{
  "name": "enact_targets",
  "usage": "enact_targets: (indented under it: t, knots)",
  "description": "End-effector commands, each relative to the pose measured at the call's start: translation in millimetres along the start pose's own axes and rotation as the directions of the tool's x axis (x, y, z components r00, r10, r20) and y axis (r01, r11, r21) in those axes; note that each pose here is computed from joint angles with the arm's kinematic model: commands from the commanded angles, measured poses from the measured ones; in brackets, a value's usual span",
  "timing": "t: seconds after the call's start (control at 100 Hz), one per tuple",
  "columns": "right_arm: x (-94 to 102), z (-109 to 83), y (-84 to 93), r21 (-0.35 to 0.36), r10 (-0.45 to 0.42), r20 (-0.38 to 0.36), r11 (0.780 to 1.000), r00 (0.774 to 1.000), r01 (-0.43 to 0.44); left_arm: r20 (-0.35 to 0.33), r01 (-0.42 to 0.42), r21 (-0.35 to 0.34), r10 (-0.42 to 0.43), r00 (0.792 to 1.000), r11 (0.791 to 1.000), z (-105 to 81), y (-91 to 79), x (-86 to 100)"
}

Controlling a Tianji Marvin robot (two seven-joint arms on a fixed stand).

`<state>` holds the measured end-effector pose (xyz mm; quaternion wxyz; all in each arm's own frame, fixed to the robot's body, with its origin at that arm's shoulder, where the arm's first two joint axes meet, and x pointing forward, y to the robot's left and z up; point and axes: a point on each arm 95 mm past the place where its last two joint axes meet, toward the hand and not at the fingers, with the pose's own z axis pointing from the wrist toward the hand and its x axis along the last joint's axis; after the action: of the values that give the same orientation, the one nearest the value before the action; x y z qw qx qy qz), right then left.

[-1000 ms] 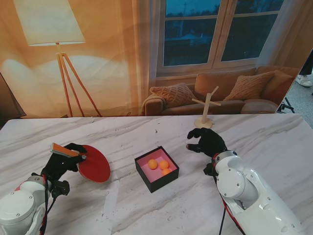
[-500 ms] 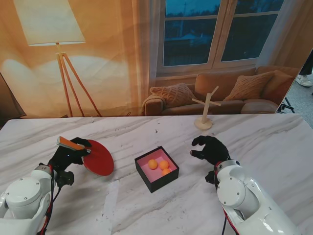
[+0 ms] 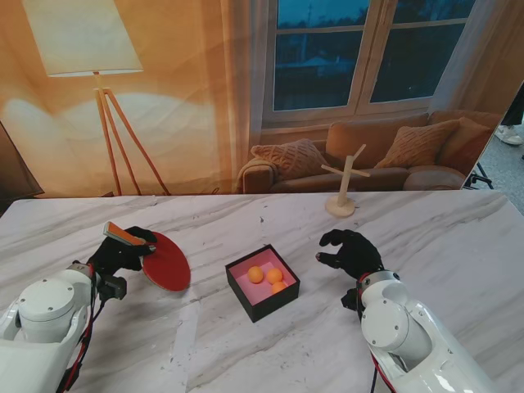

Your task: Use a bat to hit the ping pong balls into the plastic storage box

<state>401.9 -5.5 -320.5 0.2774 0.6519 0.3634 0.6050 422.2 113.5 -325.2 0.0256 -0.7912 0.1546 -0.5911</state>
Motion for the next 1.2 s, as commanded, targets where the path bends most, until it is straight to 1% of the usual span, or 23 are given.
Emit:
enact_targets:
  t: [0.0, 0.19, 0.34, 0.45, 0.54, 0.66, 0.82, 0.87, 0.95, 1.04, 1.19]
  knots:
    - [-1.9, -1.9, -5.5, 0.018, 0.005, 0.020, 1.000, 1.000, -0.006, 0.013, -0.015, -0.017, 0.015, 1.000, 1.000, 1.9, 1.9, -1.5]
    - [-2.1, -3.5, -6.7, 0.029, 0.009, 0.034, 1.000, 0.999, -0.010, 0.009, -0.029, -0.007, 0.029, 1.000, 1.000, 2.6, 2.3, -1.8]
    - [-0.9, -3.8, -8.1, 0.040, 0.013, 0.041, 0.999, 0.999, -0.015, 0.003, -0.077, -0.027, 0.077, 0.997, 0.997, 1.8, -1.2, -0.9]
    - [-0.2, -3.7, -8.7, 0.042, 0.013, 0.040, 0.999, 0.999, -0.015, -0.002, -0.097, -0.027, 0.097, 0.995, 0.995, 2.3, -3.4, -1.5]
    - [0.0, -3.8, -9.0, 0.044, 0.013, 0.042, 0.999, 0.999, -0.015, -0.006, -0.111, -0.013, 0.111, 0.994, 0.994, 3.3, -3.7, -2.4]
    - [1.3, -4.3, -9.9, 0.056, 0.019, 0.042, 0.998, 0.999, -0.022, 0.008, -0.130, 0.014, 0.130, 0.992, 0.991, 3.8, -3.7, -3.9]
    - [3.4, -4.3, -11.2, 0.062, 0.022, 0.037, 0.998, 0.999, -0.025, 0.057, -0.125, 0.076, 0.121, 0.991, 0.989, 2.7, -3.2, -4.7]
    - [3.7, -4.2, -11.5, 0.063, 0.023, 0.037, 0.998, 0.999, -0.025, 0.076, -0.125, 0.084, 0.119, 0.990, 0.989, 1.7, -3.2, -5.6]
    - [4.0, -4.2, -12.3, 0.075, 0.030, 0.035, 0.997, 0.999, -0.032, 0.118, -0.162, 0.080, 0.152, 0.981, 0.984, -0.7, -4.4, -9.5]
    - [4.6, -4.3, -13.8, 0.089, 0.040, 0.034, 0.995, 0.999, -0.043, 0.151, -0.193, 0.092, 0.178, 0.972, 0.977, -2.4, -5.2, -13.9]
    - [5.7, -4.0, -15.1, 0.095, 0.045, 0.030, 0.994, 0.999, -0.048, 0.189, -0.240, 0.141, 0.212, 0.959, 0.960, -4.5, -5.6, -20.7]
